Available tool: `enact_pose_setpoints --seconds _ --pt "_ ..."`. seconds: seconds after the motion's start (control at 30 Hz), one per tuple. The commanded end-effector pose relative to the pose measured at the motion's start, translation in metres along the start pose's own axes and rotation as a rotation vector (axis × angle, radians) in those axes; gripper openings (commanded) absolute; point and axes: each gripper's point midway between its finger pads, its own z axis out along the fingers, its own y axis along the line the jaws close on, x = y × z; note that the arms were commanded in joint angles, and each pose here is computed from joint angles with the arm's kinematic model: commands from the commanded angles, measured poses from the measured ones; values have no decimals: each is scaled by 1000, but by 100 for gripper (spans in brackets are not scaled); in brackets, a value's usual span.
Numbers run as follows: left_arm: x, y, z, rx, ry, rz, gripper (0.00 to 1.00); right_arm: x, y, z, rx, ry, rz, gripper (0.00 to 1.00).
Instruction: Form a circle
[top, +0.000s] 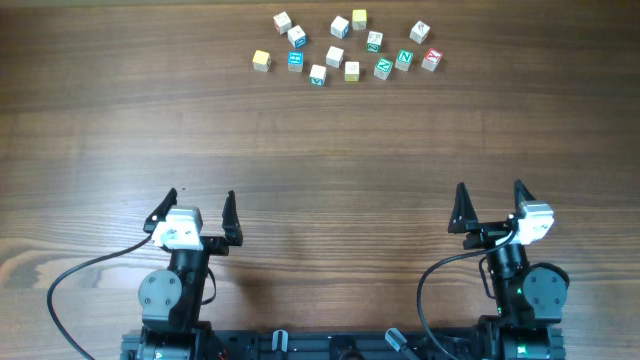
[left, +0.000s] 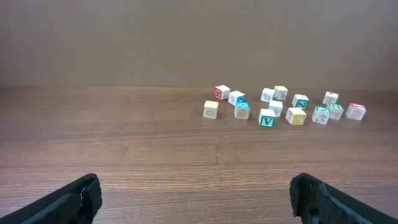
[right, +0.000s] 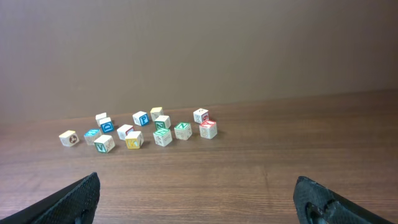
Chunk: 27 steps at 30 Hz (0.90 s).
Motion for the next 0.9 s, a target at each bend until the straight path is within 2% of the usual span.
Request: enact_pose_setpoints --seconds 0.0,0.2,0.57,0.87 --pt "2 -3 0 20 0 11 100 -4 -4 -1 21 -17 5 100" --pt "0 -8 0 48 -4 11 100 -4 -4 -1 21 -17 5 100" --pt "-33 -15 -10 83 -42 10 100 -4 -4 -1 21 -17 5 99" --pt "-6 -13 -10 76 64 5 100 -4 -4 -1 21 -17 5 100"
